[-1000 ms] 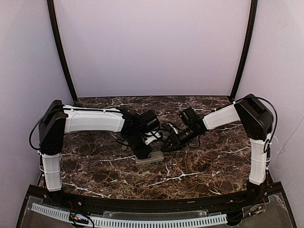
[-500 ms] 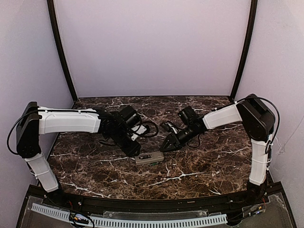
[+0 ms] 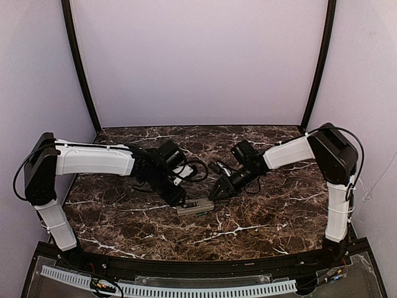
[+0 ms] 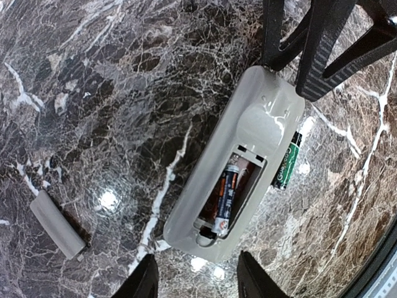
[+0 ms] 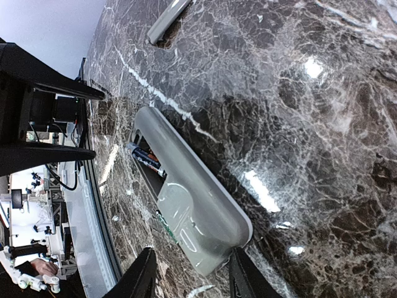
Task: Load the batteries into the remote control
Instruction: Load the battery into the battery compartment.
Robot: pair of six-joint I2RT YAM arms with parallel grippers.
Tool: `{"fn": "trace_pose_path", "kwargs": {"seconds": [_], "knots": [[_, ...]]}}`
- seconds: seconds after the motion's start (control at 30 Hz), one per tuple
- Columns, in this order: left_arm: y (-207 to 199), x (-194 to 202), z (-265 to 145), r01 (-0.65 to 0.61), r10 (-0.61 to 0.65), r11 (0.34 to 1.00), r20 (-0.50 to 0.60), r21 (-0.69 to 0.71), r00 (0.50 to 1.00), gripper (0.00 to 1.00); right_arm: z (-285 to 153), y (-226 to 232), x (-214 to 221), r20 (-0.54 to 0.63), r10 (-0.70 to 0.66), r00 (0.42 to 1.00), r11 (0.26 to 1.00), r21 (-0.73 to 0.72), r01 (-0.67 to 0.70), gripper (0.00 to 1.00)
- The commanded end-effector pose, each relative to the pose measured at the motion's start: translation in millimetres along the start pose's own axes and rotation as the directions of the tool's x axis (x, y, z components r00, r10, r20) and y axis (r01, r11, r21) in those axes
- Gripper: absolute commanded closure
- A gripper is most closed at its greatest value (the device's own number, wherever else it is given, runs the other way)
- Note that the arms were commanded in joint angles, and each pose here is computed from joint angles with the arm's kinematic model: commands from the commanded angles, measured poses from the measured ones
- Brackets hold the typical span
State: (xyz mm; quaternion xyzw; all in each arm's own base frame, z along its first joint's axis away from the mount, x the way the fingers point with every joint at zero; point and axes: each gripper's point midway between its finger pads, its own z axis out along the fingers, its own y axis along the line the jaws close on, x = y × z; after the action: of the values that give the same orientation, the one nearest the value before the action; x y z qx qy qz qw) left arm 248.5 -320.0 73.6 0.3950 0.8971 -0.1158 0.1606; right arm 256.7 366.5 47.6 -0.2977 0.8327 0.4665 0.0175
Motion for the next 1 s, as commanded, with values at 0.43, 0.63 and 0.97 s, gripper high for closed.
{"fn": "trace_pose_path", "kwargs": {"seconds": [0.43, 0.63, 0.97], "knots": [[2, 13, 19, 0.014, -0.014, 1.0, -0.038, 0.007, 0.999, 0.56, 11, -4, -2, -0.027, -0.019, 0.999, 1.0, 0.001, 0.019, 0.62], [3, 13, 22, 0.007, -0.007, 1.0, -0.044, -0.001, 0.999, 0.56, 12, -4, -3, -0.03, -0.022, 0.999, 1.0, 0.002, 0.022, 0.62], [5, 14, 24, 0.003, -0.004, 1.0, -0.052, -0.009, 0.999, 0.56, 13, -5, -4, -0.033, -0.02, 0.999, 1.0, 0.002, 0.02, 0.63]]}}
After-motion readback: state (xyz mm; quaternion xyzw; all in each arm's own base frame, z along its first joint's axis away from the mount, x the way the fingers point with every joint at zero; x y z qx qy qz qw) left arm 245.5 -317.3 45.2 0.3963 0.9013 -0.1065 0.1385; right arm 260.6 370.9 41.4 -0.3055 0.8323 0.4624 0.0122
